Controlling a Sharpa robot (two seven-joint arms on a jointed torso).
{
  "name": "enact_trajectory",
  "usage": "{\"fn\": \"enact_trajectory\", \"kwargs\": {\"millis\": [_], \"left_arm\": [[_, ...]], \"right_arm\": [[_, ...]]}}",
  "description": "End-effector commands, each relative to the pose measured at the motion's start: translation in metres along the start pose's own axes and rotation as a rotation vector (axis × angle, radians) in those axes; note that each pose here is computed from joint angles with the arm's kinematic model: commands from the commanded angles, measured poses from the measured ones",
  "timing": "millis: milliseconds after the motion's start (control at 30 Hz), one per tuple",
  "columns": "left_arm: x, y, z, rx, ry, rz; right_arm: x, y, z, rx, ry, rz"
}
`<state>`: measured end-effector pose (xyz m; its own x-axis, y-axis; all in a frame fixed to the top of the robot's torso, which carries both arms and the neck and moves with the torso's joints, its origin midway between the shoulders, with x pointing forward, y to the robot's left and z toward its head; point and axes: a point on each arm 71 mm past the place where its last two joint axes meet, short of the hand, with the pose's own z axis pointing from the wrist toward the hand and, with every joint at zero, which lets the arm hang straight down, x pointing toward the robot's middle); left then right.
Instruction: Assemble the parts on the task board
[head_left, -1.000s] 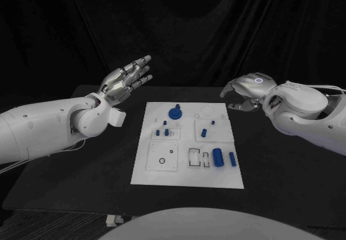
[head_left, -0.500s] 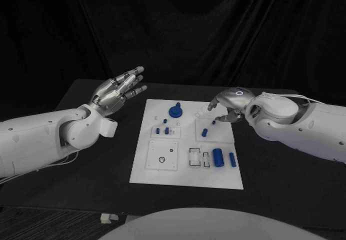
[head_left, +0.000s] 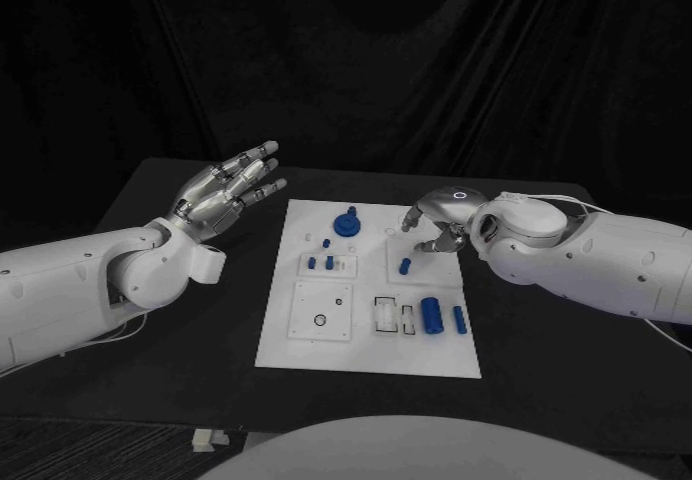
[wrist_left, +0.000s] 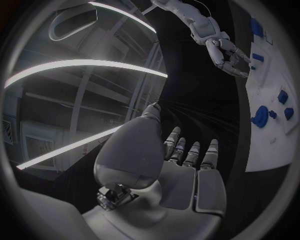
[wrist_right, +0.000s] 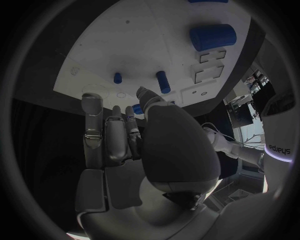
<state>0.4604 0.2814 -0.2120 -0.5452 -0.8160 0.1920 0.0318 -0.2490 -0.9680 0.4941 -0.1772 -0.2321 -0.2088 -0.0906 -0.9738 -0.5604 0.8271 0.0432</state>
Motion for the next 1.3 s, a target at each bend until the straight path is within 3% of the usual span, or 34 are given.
{"fn": "enact_trajectory", "kwargs": {"millis": [33,533,1300], "left_arm": [[0.0016,-0.0142,-0.0014,0.207,0.012,-0.013],[-0.0005,-0.0132,-0.0017,0.194,0.013,-0.015],[-0.0001,-0.0109,-0.0014,0.181,0.026,-0.016]], "right_arm": [[0.005,-0.002,0.000,0.017,0.028,0.045],[0.013,-0.007,0.001,0.054,0.066,0.052],[0.028,-0.012,0.005,0.060,0.051,0.060]]}}
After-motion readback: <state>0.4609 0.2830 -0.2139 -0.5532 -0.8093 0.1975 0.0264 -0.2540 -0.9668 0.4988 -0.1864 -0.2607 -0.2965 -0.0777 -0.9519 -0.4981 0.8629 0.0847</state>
